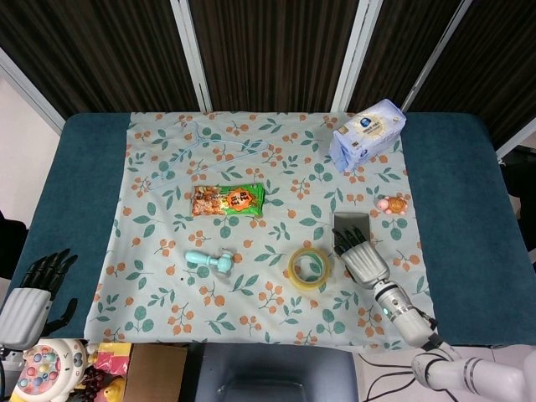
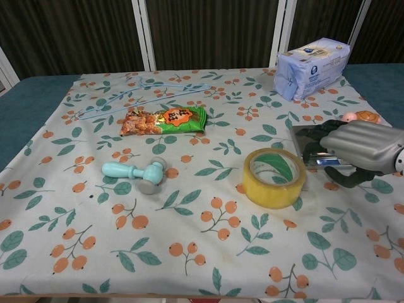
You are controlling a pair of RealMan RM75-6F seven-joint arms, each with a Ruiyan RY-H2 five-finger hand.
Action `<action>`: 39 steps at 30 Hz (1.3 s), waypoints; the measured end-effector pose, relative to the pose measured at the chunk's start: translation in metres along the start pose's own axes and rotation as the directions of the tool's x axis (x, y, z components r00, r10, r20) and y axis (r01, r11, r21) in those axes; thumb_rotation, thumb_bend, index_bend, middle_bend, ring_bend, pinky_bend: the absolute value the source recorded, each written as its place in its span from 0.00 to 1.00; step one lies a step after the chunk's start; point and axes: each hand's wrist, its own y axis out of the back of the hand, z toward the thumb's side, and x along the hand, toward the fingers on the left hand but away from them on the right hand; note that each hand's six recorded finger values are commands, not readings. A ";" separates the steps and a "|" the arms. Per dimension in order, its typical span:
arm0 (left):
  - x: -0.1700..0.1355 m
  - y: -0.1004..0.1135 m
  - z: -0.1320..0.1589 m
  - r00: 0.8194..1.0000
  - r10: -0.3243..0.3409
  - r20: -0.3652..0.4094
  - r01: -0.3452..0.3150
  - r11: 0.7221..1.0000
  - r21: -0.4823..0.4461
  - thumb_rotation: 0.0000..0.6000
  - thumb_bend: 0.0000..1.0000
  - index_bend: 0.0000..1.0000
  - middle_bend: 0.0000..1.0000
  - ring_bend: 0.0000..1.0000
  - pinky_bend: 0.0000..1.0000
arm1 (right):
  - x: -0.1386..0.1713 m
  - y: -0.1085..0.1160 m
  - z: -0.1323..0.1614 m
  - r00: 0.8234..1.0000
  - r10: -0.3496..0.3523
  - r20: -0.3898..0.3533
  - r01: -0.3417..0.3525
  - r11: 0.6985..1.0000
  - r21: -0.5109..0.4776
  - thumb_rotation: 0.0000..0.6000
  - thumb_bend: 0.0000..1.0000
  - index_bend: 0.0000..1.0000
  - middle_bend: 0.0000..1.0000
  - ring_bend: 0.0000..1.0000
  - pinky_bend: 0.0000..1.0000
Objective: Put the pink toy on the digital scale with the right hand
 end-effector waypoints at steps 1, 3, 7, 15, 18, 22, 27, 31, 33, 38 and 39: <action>0.000 0.000 0.000 1.000 0.000 0.001 0.000 1.000 -0.001 1.00 0.45 0.00 0.01 0.01 0.10 | 0.000 0.000 0.000 1.000 0.000 -0.001 0.000 1.000 0.002 1.00 0.72 0.40 0.00 0.00 0.00; 0.000 0.000 0.000 1.000 0.000 0.001 0.000 1.000 -0.003 1.00 0.45 0.00 0.01 0.01 0.10 | 0.001 0.000 0.000 1.000 0.000 0.000 0.000 1.000 0.004 1.00 0.72 0.41 0.00 0.00 0.00; -0.001 0.001 0.001 1.000 0.005 0.005 -0.005 1.000 -0.004 1.00 0.45 0.00 0.01 0.01 0.10 | 0.002 0.002 -0.003 1.000 -0.008 0.010 0.009 1.000 -0.008 1.00 0.72 0.37 0.00 0.00 0.00; -0.003 0.003 0.002 1.000 0.014 0.011 -0.014 1.000 -0.002 1.00 0.45 0.00 0.01 0.01 0.10 | 0.017 0.024 -0.035 0.990 -0.104 0.097 0.111 0.991 -0.077 1.00 0.62 0.18 0.00 0.00 0.00; -0.004 0.002 0.002 1.000 0.014 0.010 -0.014 1.000 0.002 1.00 0.45 0.00 0.01 0.01 0.10 | 0.021 0.032 -0.062 0.981 -0.121 0.154 0.137 0.986 -0.097 1.00 0.43 0.18 0.00 0.00 0.00; -0.003 0.001 0.002 1.000 0.013 0.006 -0.014 1.000 0.009 1.00 0.45 0.00 0.01 0.01 0.10 | 0.014 0.032 -0.094 0.968 -0.100 0.229 0.126 0.987 -0.102 1.00 0.39 0.19 0.00 0.00 0.00; -0.001 -0.001 0.001 1.000 0.008 -0.005 -0.008 1.000 0.020 1.00 0.45 0.00 0.01 0.01 0.10 | -0.003 0.027 -0.136 0.947 -0.069 0.314 0.099 0.992 -0.080 1.00 0.39 0.28 0.00 0.00 0.00; 0.002 -0.003 -0.001 1.000 0.003 -0.019 -0.002 0.999 0.033 1.00 0.45 0.00 0.01 0.01 0.10 | -0.024 0.024 -0.166 0.927 -0.037 0.373 0.069 0.995 -0.073 1.00 0.39 0.33 0.00 0.00 0.00; 0.003 -0.004 -0.002 1.000 0.000 -0.026 0.002 0.999 0.041 1.00 0.45 0.00 0.01 0.01 0.10 | -0.033 0.022 -0.173 0.921 -0.020 0.389 0.052 0.996 -0.070 1.00 0.39 0.34 0.00 0.00 0.00; 0.006 -0.007 -0.006 0.999 -0.008 -0.047 0.010 0.999 0.046 1.00 0.45 0.00 0.01 0.01 0.10 | -0.062 0.017 -0.174 0.916 0.029 0.400 -0.004 0.998 -0.064 1.00 0.39 0.35 0.00 0.00 0.00; 0.007 -0.007 -0.006 0.999 -0.007 -0.049 0.010 0.999 0.046 1.00 0.45 0.00 0.01 0.01 0.10 | -0.066 0.016 -0.172 0.916 0.034 0.399 -0.010 0.998 -0.062 1.00 0.39 0.35 0.00 0.00 0.00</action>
